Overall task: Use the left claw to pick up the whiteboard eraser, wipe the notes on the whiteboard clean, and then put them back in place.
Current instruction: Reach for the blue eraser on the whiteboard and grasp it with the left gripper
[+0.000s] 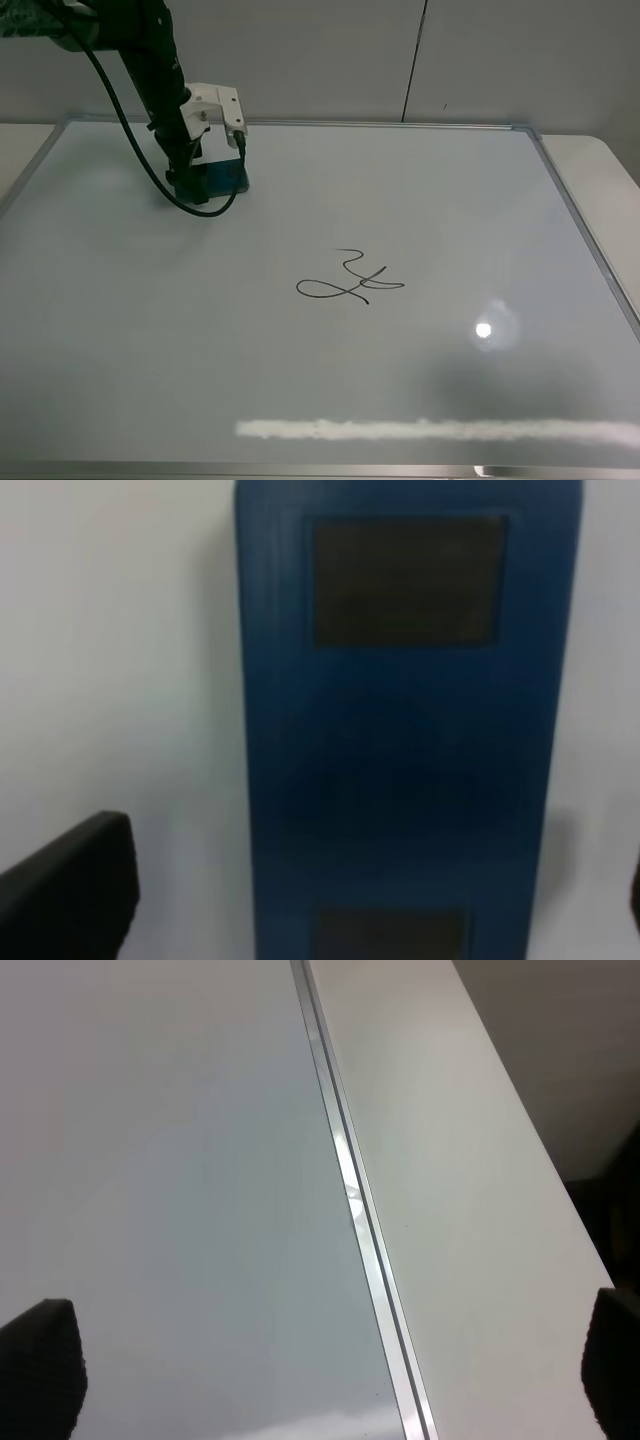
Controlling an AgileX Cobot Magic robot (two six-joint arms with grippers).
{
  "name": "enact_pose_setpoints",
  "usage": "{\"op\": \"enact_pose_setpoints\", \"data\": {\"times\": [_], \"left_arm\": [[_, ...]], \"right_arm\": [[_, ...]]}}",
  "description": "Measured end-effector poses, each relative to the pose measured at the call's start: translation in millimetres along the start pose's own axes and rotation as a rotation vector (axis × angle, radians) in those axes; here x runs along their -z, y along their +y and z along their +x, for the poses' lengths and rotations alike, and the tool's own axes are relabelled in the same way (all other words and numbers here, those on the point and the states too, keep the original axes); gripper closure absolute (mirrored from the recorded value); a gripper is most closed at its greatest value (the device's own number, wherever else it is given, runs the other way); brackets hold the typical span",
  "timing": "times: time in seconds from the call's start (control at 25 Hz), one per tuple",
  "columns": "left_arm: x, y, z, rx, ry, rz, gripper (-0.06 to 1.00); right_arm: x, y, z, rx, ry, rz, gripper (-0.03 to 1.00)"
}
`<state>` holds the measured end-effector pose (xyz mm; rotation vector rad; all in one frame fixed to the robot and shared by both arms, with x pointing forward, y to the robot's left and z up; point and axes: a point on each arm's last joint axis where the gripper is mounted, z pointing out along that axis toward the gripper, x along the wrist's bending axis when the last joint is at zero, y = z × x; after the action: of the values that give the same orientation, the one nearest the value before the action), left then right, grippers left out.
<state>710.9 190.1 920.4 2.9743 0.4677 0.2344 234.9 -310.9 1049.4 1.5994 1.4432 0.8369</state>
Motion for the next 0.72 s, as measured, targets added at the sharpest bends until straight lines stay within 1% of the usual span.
{"op": "enact_pose_setpoints", "data": {"times": [0.44,0.72], "left_arm": [[-0.2,5.9,-0.2,-0.006,0.022,-0.024,-0.05],[-6.0,6.4,-1.3,-0.006,0.011,-0.023,-0.05]], "right_arm": [[0.0,0.0,0.0,0.0,0.0,0.0,-0.02],[0.0,0.0,0.0,0.0,0.0,0.0,-0.02]]}}
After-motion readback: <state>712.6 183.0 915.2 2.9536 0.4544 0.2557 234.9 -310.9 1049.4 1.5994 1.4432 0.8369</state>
